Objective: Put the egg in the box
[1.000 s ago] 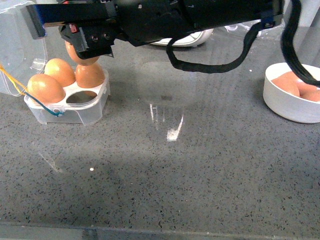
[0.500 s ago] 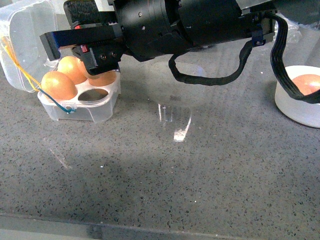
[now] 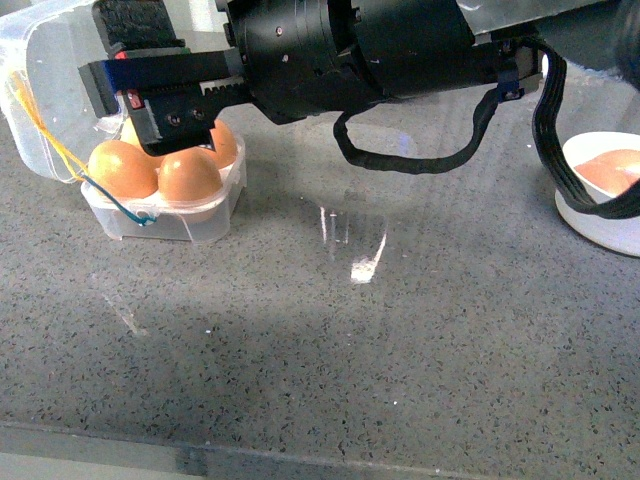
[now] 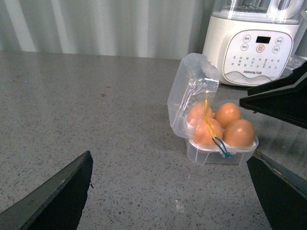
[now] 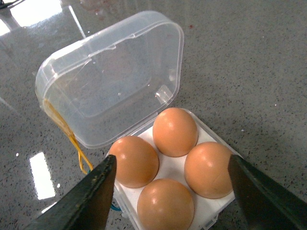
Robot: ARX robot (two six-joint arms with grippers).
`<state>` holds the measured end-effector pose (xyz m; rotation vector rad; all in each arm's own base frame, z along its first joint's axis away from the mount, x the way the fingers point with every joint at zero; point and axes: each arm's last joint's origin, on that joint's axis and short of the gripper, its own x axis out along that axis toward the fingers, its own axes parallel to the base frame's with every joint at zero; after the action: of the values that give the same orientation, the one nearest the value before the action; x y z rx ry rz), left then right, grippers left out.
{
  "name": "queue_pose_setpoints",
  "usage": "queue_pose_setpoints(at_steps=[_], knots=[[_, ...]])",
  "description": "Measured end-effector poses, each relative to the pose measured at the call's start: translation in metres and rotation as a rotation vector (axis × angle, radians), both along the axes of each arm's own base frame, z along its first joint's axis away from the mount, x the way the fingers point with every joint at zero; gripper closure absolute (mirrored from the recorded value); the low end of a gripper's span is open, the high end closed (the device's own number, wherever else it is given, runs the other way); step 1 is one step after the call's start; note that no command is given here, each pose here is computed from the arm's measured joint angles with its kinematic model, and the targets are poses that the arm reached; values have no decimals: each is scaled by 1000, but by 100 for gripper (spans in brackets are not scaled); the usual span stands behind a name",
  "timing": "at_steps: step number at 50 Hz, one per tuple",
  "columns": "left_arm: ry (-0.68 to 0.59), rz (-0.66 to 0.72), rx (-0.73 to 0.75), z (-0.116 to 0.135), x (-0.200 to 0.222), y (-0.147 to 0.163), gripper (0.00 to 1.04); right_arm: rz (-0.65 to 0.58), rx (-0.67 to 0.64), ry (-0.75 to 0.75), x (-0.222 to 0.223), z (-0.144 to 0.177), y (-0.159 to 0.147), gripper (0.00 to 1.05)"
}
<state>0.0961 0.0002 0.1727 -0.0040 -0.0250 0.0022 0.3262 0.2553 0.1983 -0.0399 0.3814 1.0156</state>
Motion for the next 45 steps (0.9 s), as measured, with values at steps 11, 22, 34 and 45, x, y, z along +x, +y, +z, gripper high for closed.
queue_pose_setpoints(at_steps=[11, 22, 34, 45], knots=[[0, 0, 0, 0, 0, 0, 7, -95, 64, -43, -11, 23, -26, 8], [0, 0, 0, 0, 0, 0, 7, -518, 155, -163, -45, 46, -105, 7], [0, -2, 0, 0, 0, 0, 7, -819, 141, -290, -68, 41, -136, 18], [0, 0, 0, 0, 0, 0, 7, -1011, 51, -366, -106, 15, -185, 57]])
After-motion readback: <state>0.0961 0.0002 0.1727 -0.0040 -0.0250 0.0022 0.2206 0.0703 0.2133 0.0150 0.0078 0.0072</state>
